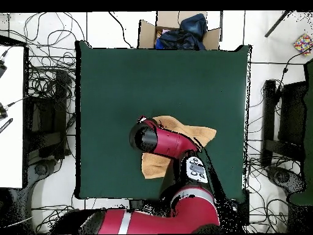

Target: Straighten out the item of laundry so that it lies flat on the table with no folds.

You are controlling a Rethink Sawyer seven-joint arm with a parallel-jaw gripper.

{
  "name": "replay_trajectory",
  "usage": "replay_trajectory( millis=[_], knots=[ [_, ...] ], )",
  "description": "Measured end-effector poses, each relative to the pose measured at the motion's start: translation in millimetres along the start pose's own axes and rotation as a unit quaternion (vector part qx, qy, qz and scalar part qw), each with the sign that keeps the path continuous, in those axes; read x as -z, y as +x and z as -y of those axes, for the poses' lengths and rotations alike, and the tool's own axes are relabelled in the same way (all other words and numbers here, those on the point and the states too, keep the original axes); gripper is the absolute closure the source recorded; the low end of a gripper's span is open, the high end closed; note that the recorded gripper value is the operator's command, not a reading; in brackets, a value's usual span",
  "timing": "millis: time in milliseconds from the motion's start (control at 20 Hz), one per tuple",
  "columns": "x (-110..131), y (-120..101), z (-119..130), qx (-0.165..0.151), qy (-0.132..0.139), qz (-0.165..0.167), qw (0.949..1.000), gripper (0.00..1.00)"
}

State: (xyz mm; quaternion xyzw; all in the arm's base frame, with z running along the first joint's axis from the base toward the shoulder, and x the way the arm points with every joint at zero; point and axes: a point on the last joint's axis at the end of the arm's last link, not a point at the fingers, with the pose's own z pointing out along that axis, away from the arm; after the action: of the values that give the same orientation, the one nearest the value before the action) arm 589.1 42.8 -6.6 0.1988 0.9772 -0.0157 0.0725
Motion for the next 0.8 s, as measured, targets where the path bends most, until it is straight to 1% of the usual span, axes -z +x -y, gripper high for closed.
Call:
replay_trajectory(
  millis=[250,800],
  knots=[
    [-1,1,0,0.000,0.000,-0.001,1.0000,1.00],
    [-14,10,9,0.007,0.006,-0.006,0.9999,1.00]
  ],
)
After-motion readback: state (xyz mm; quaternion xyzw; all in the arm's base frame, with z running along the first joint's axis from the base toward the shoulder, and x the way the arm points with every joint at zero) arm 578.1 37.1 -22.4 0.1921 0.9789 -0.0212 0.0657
